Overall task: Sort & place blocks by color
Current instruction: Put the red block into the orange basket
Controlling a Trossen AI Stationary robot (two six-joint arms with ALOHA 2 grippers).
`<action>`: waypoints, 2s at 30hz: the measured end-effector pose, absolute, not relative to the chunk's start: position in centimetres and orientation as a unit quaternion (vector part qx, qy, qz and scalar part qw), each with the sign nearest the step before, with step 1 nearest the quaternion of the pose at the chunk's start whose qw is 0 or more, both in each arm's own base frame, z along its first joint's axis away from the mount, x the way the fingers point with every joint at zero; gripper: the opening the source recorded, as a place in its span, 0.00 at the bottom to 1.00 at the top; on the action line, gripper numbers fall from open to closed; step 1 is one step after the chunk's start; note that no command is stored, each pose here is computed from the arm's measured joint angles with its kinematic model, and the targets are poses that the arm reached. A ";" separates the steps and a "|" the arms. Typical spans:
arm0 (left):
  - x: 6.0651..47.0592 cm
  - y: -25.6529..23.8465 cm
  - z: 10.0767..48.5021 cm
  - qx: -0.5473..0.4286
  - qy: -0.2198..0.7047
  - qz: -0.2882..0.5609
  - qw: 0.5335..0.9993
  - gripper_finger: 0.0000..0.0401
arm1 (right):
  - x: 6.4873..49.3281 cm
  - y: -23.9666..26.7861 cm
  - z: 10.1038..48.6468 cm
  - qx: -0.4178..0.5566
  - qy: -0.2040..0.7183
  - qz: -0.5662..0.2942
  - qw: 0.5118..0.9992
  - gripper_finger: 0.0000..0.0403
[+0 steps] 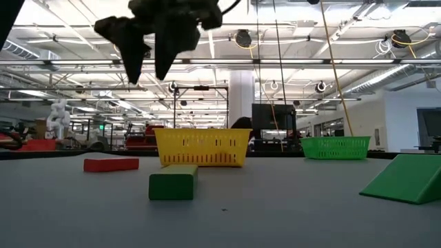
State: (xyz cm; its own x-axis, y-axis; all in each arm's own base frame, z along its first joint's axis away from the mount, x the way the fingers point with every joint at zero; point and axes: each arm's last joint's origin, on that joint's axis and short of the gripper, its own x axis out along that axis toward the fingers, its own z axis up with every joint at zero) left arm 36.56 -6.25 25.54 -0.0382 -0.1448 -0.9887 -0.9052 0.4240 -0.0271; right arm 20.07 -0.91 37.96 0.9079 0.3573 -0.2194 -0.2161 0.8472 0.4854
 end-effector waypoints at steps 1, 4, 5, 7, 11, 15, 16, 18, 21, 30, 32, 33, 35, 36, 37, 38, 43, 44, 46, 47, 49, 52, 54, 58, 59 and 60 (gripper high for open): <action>36.4 -6.2 25.0 -0.412 0.639 0.342 0.553 0.53 | 20.0 -0.9 37.9 0.233 0.157 0.150 0.948 0.57; 35.7 -6.1 23.0 -0.401 0.654 0.362 0.530 0.53 | 19.9 -0.9 37.9 0.234 0.160 0.149 0.947 0.57; 35.4 -6.0 22.5 -0.397 0.660 0.368 0.522 0.53 | 19.8 -0.9 37.8 0.235 0.163 0.149 0.947 0.57; 34.9 -6.0 21.2 -0.390 0.669 0.374 0.510 0.53 | 19.8 -0.9 37.8 0.237 0.165 0.148 0.946 0.57; 35.2 -6.1 19.0 -0.403 0.664 0.335 0.532 0.53 | 19.8 -0.9 37.8 0.237 0.166 0.148 0.946 0.57; 34.8 -6.0 17.9 -0.400 0.666 0.339 0.530 0.53 | 19.8 -0.9 37.8 0.246 0.168 0.146 0.943 0.57; 34.6 -6.0 17.6 -0.398 0.667 0.342 0.528 0.53 | 19.8 -0.9 37.8 0.248 0.168 0.146 0.943 0.57; 34.2 -5.9 17.0 -0.392 0.673 0.348 0.522 0.53 | 19.8 -0.9 37.8 0.248 0.168 0.146 0.943 0.57; 33.7 -5.8 16.2 -0.379 0.684 0.344 0.521 0.53 | 19.8 -0.9 37.8 0.248 0.168 0.145 0.943 0.57; 33.2 -5.1 14.1 -0.370 0.686 0.306 0.547 0.53 | 19.8 -1.1 37.7 0.251 0.162 0.104 0.949 0.57; 33.2 -4.8 14.0 -0.372 0.685 0.301 0.549 0.53 | 20.0 -1.2 37.6 0.255 0.162 0.094 0.949 0.57; 33.1 -4.7 13.8 -0.374 0.685 0.299 0.550 0.53 | 20.0 -1.2 37.6 0.256 0.163 0.091 0.948 0.57; 33.1 -4.5 13.7 -0.377 0.685 0.292 0.551 0.53 | 20.2 -1.2 37.5 0.257 0.167 0.089 0.948 0.57; 33.1 -4.4 13.6 -0.378 0.685 0.290 0.551 0.53 | 20.3 -1.2 37.4 0.258 0.168 0.089 0.947 0.57; 33.1 -4.3 13.6 -0.378 0.685 0.290 0.551 0.52 | 20.4 -1.3 37.3 0.262 0.171 0.087 0.946 0.57; 33.2 -4.2 13.6 -0.379 0.684 0.289 0.552 0.50 | 20.6 -1.3 37.2 0.266 0.173 0.086 0.944 0.57; 33.2 -4.1 13.9 -0.387 0.680 0.289 0.551 0.32 | 21.1 -1.3 36.8 0.273 0.183 0.084 0.941 0.57; 33.1 -4.1 14.0 -0.389 0.679 0.289 0.551 0.32 | 21.2 -1.3 36.8 0.273 0.184 0.083 0.941 0.57; 33.0 -4.2 14.2 -0.390 0.678 0.290 0.552 0.32 | 21.2 -1.3 36.8 0.272 0.185 0.083 0.941 0.57; 33.0 -4.2 14.2 -0.394 0.677 0.292 0.549 0.32 | 21.2 -1.3 36.8 0.269 0.184 0.084 0.942 0.57; 32.9 -4.3 14.9 -0.403 0.675 0.286 0.548 0.32 | 21.2 -1.3 36.8 0.260 0.183 0.086 0.944 0.57; 32.7 -4.4 17.0 -0.432 0.657 0.267 0.557 0.32 | 21.1 -1.3 36.8 0.249 0.182 0.088 0.947 0.57; 32.2 -4.4 18.7 -0.451 0.638 0.266 0.564 0.32 | 21.0 -1.3 36.8 0.246 0.182 0.089 0.948 0.57; 31.0 -4.4 23.4 -0.508 0.554 0.268 0.604 0.32 | 21.0 -1.3 36.6 0.247 0.193 0.088 0.946 0.57; 30.8 -4.5 24.6 -0.519 0.520 0.264 0.625 0.32 | 21.0 -1.3 36.6 0.247 0.194 0.088 0.945 0.57; 30.6 -4.7 25.9 -0.532 0.479 0.257 0.649 0.32 | 21.0 -1.3 36.6 0.247 0.196 0.088 0.945 0.57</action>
